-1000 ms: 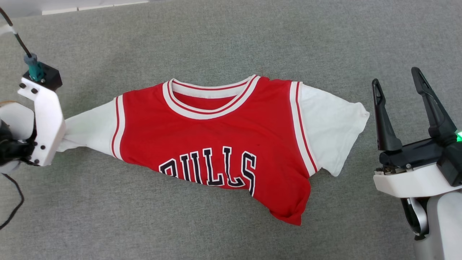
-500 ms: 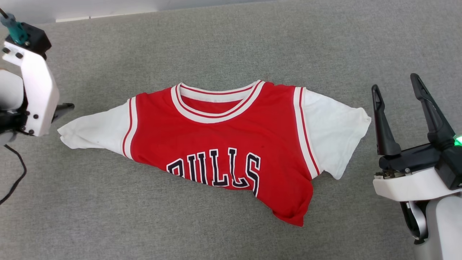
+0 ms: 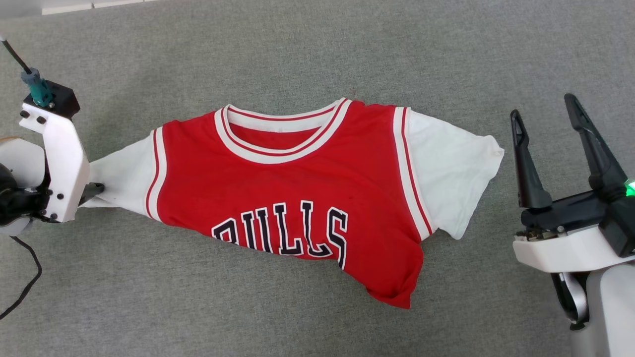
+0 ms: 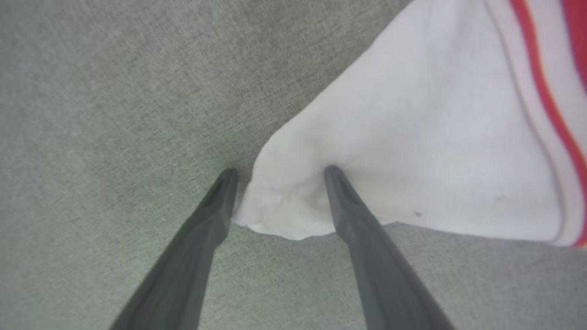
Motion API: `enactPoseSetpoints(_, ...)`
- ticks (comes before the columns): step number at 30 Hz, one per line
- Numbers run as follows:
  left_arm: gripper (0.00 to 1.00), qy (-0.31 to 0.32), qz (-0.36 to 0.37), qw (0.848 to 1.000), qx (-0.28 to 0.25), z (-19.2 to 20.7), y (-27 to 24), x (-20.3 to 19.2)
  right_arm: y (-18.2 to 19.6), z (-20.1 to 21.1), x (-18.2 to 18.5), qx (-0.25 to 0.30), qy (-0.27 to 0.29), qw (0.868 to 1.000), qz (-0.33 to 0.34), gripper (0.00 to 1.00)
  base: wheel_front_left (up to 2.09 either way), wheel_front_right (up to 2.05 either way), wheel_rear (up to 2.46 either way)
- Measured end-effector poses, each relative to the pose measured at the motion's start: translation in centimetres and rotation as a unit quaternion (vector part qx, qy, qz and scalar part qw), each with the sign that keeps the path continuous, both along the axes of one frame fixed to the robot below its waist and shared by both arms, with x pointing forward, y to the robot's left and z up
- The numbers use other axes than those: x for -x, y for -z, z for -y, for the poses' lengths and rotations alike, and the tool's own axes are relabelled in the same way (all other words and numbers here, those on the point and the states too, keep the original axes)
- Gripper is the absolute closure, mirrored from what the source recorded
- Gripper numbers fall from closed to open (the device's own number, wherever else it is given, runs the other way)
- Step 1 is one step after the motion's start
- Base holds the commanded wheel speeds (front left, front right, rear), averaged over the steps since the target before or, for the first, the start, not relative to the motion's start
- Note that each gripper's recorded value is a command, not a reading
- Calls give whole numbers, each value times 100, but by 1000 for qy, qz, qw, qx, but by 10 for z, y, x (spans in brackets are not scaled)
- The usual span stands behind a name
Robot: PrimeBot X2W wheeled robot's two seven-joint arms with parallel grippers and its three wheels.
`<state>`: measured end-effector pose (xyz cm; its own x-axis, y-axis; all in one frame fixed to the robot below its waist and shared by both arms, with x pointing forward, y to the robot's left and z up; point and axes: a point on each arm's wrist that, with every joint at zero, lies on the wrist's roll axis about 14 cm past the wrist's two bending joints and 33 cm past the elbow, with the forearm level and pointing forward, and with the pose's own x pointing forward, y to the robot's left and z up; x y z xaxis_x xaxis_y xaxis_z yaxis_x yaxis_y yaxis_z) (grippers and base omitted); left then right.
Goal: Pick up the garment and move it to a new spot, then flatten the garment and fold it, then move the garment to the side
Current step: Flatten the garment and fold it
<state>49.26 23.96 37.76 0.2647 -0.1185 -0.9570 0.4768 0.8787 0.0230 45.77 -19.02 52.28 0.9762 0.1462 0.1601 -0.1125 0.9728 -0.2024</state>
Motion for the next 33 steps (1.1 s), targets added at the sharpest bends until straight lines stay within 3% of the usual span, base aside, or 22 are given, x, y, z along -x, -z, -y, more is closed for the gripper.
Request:
enactPoseSetpoints(1, 85, 1, 1, 1000, -1, 0, 1, 0, -1, 1, -1, 1, 1, 1000, 2, 0, 0, 0, 0)
enactPoseSetpoints(2, 100, 4, 3, 1000, 2, 3, 1, 2, -11, 4, -4, 6, 5, 1000, 16, 0, 0, 0, 0)
enactPoseSetpoints(10, 100, 17, 64, 998, 19, 11, -36, -6, -53, 17, -17, 78, -11, 995, 64, 0, 0, 0, 0)
enactPoseSetpoints(14, 100, 31, 92, 995, 20, 13, -58, -5, -44, 19, -32, 128, -32, 991, -16, 0, 0, 0, 0)
enactPoseSetpoints(17, 100, 45, 106, 993, 26, 18, -69, -2, -26, 17, -39, 157, -51, 980, -112, 0, 0, 0, 0)
enactPoseSetpoints(23, 100, 71, 123, 989, 35, 29, -77, -1, 13, 27, -42, 198, -72, 928, -308, 0, 0, 0, 0)
enactPoseSetpoints(26, 100, 81, 125, 988, 35, 33, -76, -2, 52, 22, -25, 196, -91, 877, -428, 0, 0, 0, 0)
enactPoseSetpoints(30, 100, 95, 127, 987, 40, 41, -72, -7, 68, 24, -27, 189, -91, 837, -505, 0, 0, 0, 0)
enactPoseSetpoints(33, 100, 96, 124, 987, 39, 40, -67, -10, 94, 23, -23, 163, -90, 800, -571, 0, 0, 0, 0)
